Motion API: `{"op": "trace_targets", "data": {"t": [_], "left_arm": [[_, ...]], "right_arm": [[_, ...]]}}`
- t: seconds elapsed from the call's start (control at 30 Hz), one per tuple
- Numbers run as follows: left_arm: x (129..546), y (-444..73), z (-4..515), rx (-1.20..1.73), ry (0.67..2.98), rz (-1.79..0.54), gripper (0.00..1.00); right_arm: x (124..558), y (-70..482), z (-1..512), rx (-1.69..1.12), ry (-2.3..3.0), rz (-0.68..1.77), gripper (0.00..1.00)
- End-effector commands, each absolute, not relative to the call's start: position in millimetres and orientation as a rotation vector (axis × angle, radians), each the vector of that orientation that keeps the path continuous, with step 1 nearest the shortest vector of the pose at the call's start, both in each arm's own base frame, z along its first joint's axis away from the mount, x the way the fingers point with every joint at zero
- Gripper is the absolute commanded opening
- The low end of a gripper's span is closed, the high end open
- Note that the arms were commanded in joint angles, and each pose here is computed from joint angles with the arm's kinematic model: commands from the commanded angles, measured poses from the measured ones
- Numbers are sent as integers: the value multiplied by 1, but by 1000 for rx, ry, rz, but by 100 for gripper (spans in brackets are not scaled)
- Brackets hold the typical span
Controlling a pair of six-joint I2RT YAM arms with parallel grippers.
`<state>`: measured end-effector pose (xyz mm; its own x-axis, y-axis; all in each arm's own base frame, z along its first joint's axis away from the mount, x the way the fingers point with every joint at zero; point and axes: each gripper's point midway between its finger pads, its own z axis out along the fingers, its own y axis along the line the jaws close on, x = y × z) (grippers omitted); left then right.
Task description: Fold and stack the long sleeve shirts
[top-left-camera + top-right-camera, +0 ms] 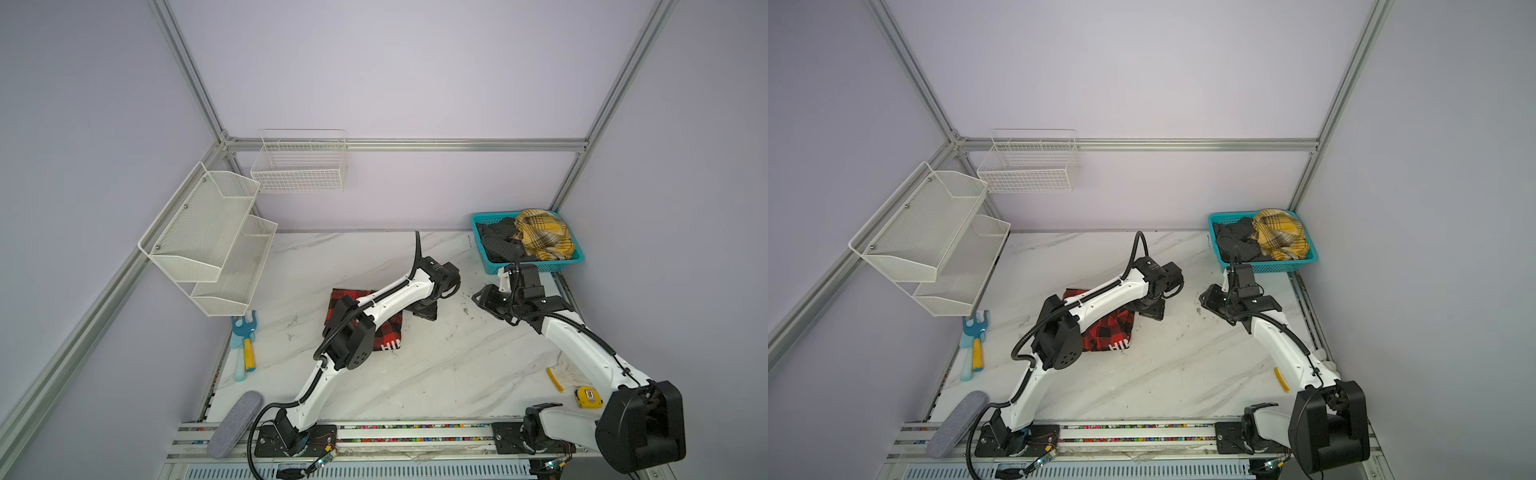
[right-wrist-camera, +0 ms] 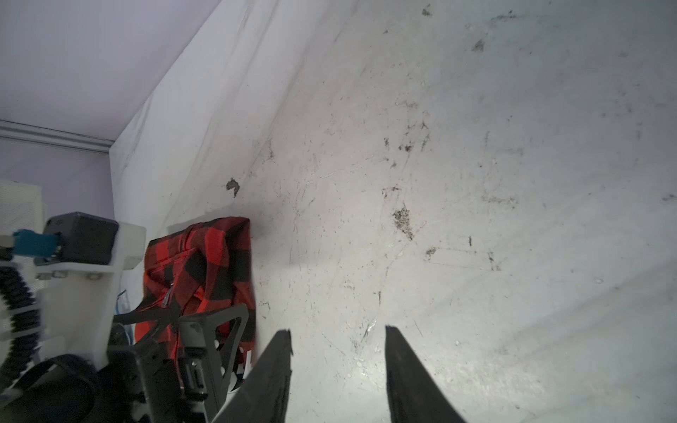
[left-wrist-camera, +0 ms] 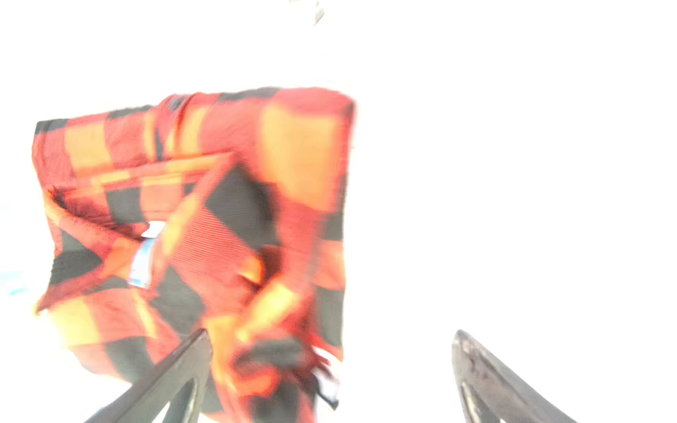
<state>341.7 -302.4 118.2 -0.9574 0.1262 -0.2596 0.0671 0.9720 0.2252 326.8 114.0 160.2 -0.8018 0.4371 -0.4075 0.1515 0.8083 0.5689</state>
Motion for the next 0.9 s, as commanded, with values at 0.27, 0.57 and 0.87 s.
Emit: {"op": "trace_targets", "data": {"t": [0.27,0.57,0.87], "left_arm": [[322,-123,178,-395,2788,-23,54],[308,-69,111,-596,2787,-329,32],[318,-103,79,-554,2834,-526,19]], "right_arm": [[286,282,159,-70,2582,840,36],[305,360,102,-136,2702,655,41],[307,401,130,-251,2654,669,23]]}}
